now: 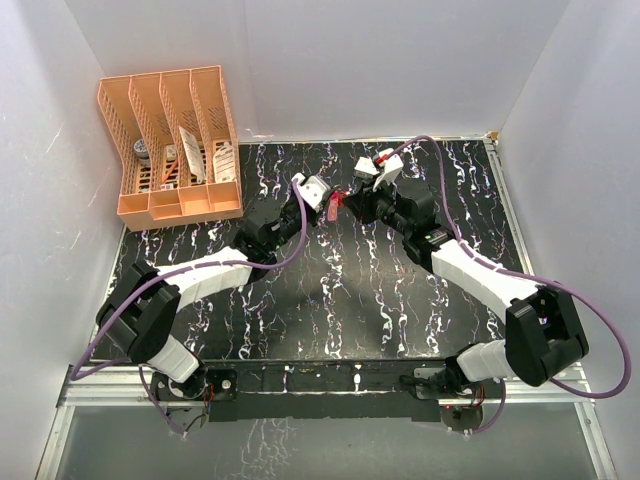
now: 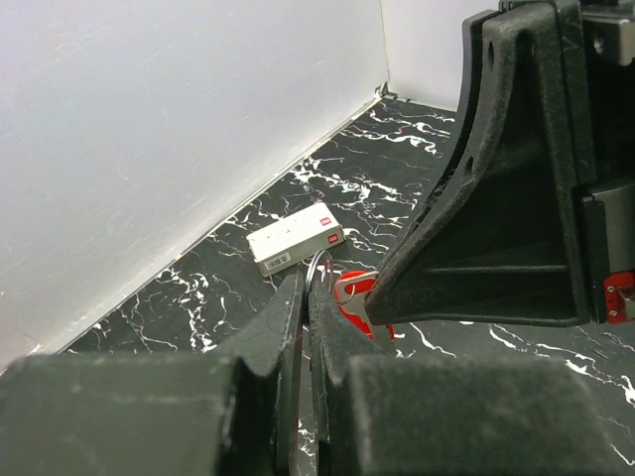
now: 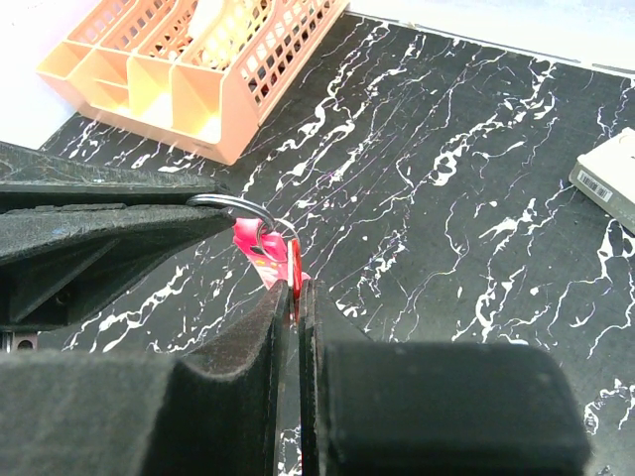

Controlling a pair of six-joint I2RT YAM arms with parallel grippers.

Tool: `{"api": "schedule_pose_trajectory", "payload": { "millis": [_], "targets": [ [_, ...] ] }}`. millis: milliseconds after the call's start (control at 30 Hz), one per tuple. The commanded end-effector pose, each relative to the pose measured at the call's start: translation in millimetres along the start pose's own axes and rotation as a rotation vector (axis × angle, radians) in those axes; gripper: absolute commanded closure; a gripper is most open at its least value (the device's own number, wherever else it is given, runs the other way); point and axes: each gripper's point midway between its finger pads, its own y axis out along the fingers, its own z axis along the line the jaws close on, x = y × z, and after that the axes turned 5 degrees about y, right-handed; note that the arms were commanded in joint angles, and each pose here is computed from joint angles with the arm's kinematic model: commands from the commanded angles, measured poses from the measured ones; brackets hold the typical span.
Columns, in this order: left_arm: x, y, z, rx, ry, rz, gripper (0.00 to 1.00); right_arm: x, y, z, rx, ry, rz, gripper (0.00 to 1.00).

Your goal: Put the keys on the keyring

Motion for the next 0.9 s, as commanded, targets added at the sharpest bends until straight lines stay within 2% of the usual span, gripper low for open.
{"api": "schedule_pose_trajectory", "payload": {
  "millis": [0,433,867],
  "targets": [
    [47,0,25,0.057,0.012,-0.108,1.00,23,-8,-2,-0.032,-0.043,-0.069,1.00],
    [23,2,11,-0.006,0.016,-0.042,1.00,32,-12,-2,-0.044,-0.076,-0.077,1.00],
    [1,-1,1,-0.029,-0.014,-0.002,1.00,45,-15,-3,-0.055,-0.184,-0.082,1.00]
  ]
}}
